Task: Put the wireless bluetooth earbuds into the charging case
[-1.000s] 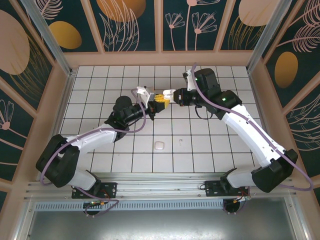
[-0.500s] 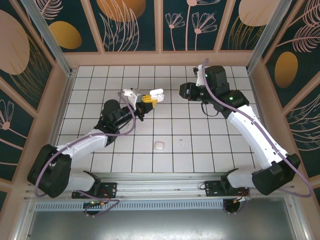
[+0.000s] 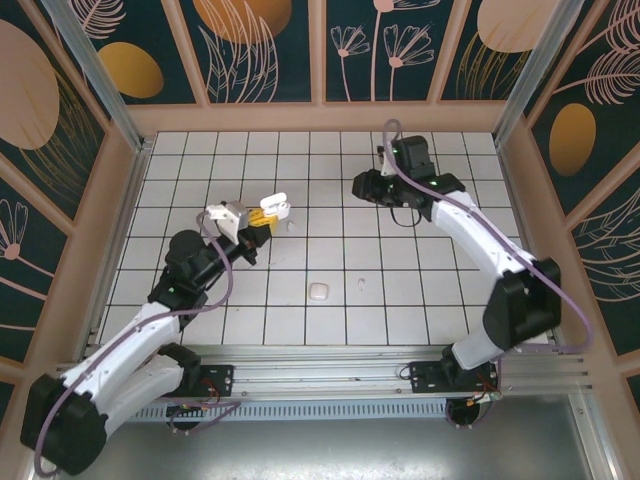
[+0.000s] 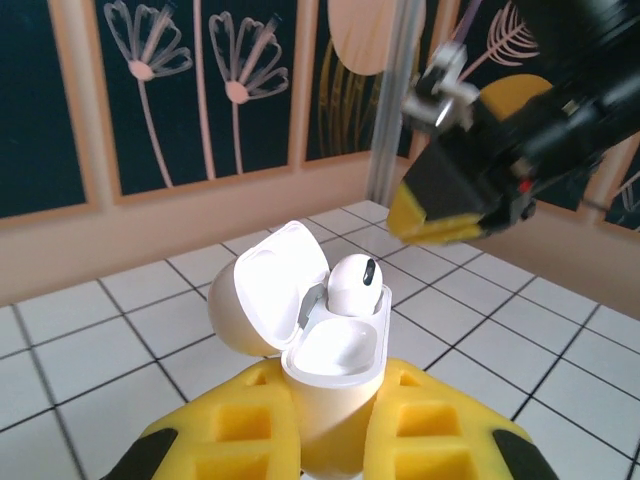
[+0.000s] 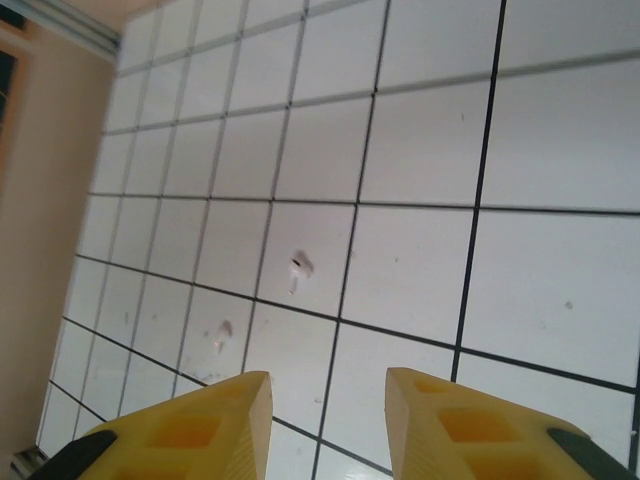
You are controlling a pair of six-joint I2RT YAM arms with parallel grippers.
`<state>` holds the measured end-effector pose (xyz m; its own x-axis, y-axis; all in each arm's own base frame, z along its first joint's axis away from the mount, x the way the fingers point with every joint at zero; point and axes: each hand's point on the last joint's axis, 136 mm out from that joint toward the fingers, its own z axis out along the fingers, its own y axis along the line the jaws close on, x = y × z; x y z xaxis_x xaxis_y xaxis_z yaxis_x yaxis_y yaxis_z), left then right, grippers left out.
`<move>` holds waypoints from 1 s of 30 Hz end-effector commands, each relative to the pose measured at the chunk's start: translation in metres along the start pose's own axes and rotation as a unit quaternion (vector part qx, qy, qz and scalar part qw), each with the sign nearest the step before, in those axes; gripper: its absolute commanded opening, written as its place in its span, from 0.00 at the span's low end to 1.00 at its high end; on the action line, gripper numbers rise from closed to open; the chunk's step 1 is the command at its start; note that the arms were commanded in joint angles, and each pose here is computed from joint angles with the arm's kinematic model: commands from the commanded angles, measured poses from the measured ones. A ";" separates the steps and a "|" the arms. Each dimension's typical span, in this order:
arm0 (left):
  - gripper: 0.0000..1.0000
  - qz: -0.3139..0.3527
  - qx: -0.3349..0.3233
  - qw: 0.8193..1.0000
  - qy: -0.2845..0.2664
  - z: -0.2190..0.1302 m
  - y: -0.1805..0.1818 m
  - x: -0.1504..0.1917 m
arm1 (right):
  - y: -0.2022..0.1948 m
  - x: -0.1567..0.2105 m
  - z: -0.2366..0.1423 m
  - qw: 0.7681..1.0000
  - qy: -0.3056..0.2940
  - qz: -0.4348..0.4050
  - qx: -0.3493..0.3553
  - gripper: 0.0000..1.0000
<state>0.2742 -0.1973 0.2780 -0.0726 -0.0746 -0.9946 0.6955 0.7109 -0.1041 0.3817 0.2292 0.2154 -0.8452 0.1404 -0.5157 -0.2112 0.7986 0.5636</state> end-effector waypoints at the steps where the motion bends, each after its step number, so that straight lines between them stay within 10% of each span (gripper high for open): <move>1: 0.00 0.026 -0.050 0.998 0.023 -0.018 0.013 0.009 | 0.020 -0.011 0.028 0.999 0.010 -0.010 -0.037 0.35; 15: 0.00 0.049 -0.090 0.995 0.010 -0.057 0.013 -0.008 | 0.049 0.052 0.160 0.989 0.143 0.031 0.007 0.37; 30: 0.00 0.056 -0.092 0.994 0.030 -0.060 0.015 0.005 | 0.036 0.098 0.213 0.980 0.172 0.078 0.068 0.47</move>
<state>0.2414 -0.1492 0.2744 -0.0594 0.0313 -0.9977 0.5704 0.8213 -0.0082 0.3971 0.3918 0.0521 -0.9804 0.0580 -0.1882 -0.0516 0.8467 0.5296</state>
